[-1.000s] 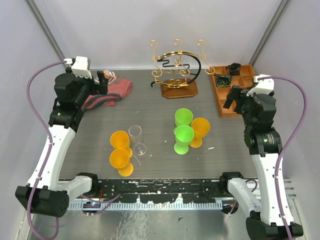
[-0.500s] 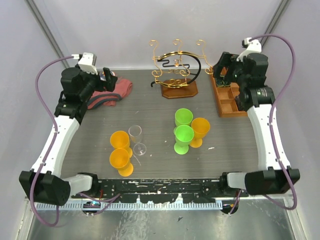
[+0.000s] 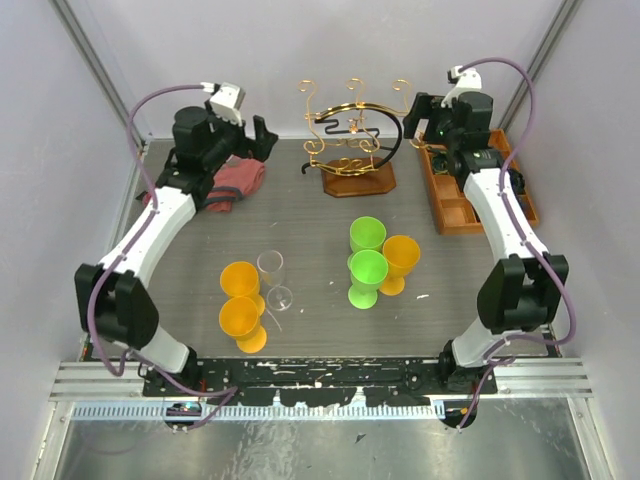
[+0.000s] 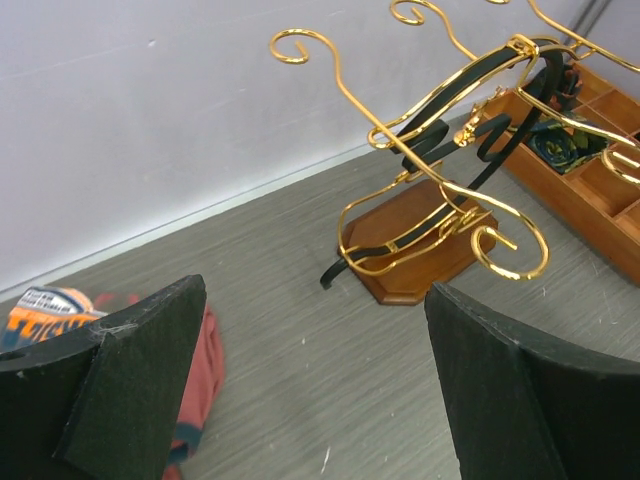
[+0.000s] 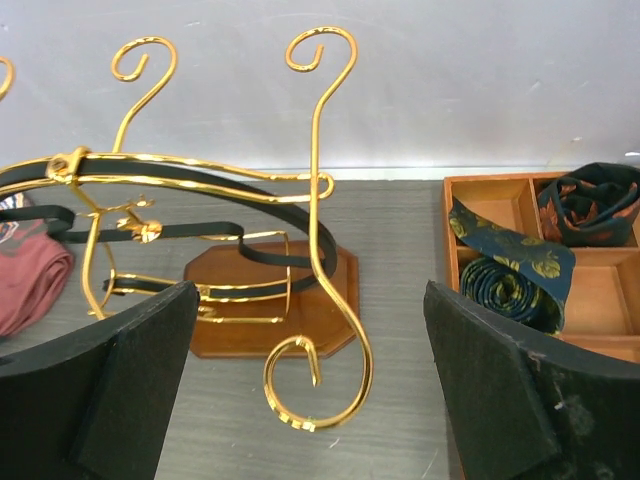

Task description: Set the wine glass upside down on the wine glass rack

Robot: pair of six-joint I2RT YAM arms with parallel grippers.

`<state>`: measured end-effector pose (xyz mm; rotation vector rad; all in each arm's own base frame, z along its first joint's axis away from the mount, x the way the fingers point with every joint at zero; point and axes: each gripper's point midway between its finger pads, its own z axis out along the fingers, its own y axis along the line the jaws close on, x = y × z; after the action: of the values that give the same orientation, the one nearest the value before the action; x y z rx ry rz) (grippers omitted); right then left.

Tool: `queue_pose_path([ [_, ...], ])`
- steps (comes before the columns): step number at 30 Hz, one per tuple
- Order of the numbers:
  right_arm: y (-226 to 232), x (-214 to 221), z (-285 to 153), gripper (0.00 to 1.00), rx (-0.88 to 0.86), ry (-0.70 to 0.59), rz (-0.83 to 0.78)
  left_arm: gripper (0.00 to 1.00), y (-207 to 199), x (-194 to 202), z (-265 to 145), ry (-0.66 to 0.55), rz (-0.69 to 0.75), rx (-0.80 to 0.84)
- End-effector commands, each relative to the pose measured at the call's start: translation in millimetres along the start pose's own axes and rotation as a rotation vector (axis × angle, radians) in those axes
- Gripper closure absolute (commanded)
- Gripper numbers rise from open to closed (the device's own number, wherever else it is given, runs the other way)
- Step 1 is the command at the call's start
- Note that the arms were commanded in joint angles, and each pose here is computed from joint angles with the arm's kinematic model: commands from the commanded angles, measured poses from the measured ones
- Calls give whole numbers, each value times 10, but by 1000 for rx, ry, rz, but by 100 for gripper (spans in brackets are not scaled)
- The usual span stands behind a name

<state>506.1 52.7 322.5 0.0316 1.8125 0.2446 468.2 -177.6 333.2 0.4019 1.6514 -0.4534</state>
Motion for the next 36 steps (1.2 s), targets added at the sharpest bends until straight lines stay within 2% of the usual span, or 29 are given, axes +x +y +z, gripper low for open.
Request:
queue_pose_path([
  [1, 54, -523, 154, 0, -20, -187, -78, 2, -89, -255, 282, -109, 39, 48],
  [6, 76, -391, 432, 0, -45, -162, -107, 2, -125, -216, 553, -140, 30, 68],
  [15, 93, -269, 648, 0, -63, -126, -129, 2, -314, -131, 879, -163, 2, 152],
  [20, 121, -202, 713, 0, -77, -94, -149, 2, -387, 6, 1028, -130, 19, 166],
  [27, 101, -111, 762, 0, -74, -46, -172, 2, -394, 152, 1094, -101, 56, 138],
  [36, 107, -19, 818, 0, -82, -11, -172, 2, -324, 325, 985, -45, 106, 99],
])
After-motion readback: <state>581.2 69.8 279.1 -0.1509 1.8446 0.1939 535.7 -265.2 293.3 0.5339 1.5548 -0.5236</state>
